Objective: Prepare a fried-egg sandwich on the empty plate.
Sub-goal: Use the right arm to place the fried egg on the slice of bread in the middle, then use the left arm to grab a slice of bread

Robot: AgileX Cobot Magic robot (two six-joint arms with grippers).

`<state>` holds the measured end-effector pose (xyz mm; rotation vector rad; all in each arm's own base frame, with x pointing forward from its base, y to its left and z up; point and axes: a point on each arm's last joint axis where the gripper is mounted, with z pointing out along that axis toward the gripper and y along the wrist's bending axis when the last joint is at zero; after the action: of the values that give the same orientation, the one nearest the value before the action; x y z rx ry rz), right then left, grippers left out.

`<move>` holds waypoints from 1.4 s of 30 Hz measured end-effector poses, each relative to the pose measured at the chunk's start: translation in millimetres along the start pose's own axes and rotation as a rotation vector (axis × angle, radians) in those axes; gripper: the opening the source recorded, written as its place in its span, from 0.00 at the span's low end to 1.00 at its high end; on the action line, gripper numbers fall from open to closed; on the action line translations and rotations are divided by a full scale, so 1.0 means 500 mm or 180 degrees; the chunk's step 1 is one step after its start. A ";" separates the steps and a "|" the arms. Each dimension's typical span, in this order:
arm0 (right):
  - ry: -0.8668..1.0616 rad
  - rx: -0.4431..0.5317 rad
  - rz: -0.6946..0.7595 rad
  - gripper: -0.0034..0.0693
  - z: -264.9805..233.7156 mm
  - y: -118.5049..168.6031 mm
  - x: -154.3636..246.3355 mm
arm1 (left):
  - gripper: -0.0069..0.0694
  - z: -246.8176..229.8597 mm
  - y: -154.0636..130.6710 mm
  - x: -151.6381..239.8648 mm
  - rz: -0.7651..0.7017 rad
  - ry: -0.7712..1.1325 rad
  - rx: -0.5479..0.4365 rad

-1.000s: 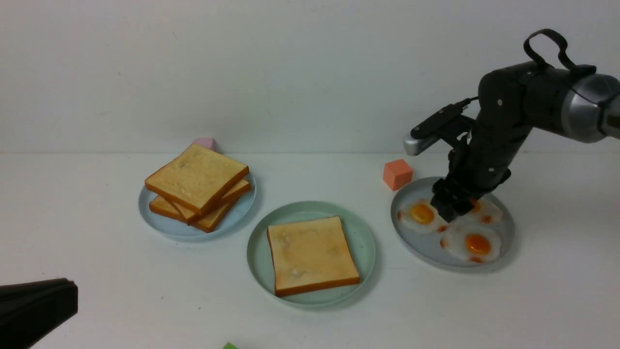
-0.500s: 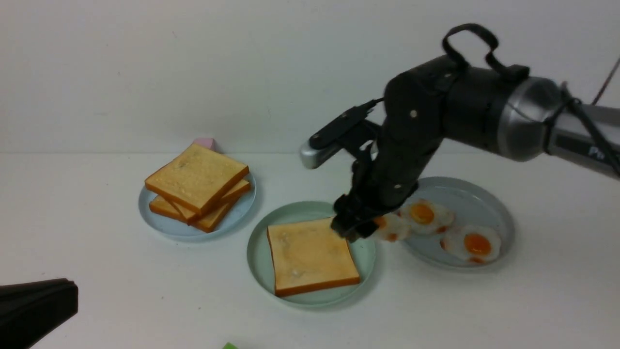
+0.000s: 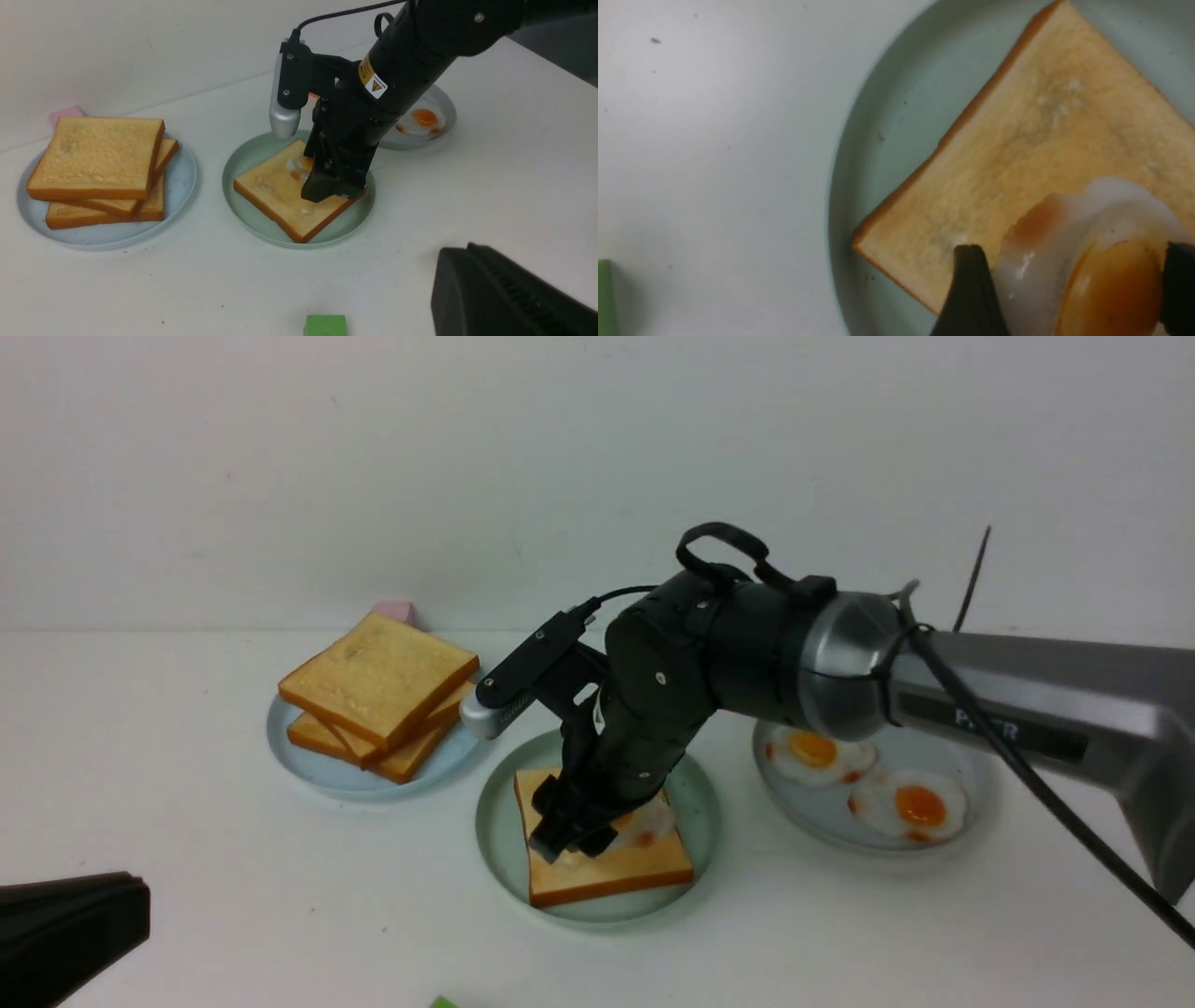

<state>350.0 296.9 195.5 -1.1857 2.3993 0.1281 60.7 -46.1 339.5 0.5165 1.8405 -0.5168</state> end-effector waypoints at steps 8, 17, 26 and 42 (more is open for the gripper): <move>-0.0096 0.0144 -0.0159 0.73 0.040 -0.006 0.000 | 0.07 0.000 0.000 0.000 0.0000 0.0000 0.0000; -0.0092 0.0129 -0.0146 0.89 0.048 -0.005 0.001 | 0.08 0.000 0.000 0.000 0.0000 0.0000 0.0000; -0.0132 -0.0029 0.0071 0.93 -0.026 0.000 -0.010 | 0.08 0.000 0.001 0.006 -0.0003 0.0109 -0.0015; -0.0185 0.0085 0.0581 0.17 -0.517 0.009 0.111 | 0.07 0.251 0.050 0.000 -0.0274 0.1437 -0.0492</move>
<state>224.4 187.1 400.7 -0.9369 2.4465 0.1850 170.3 -98.7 298.9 0.4764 2.3207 -0.3262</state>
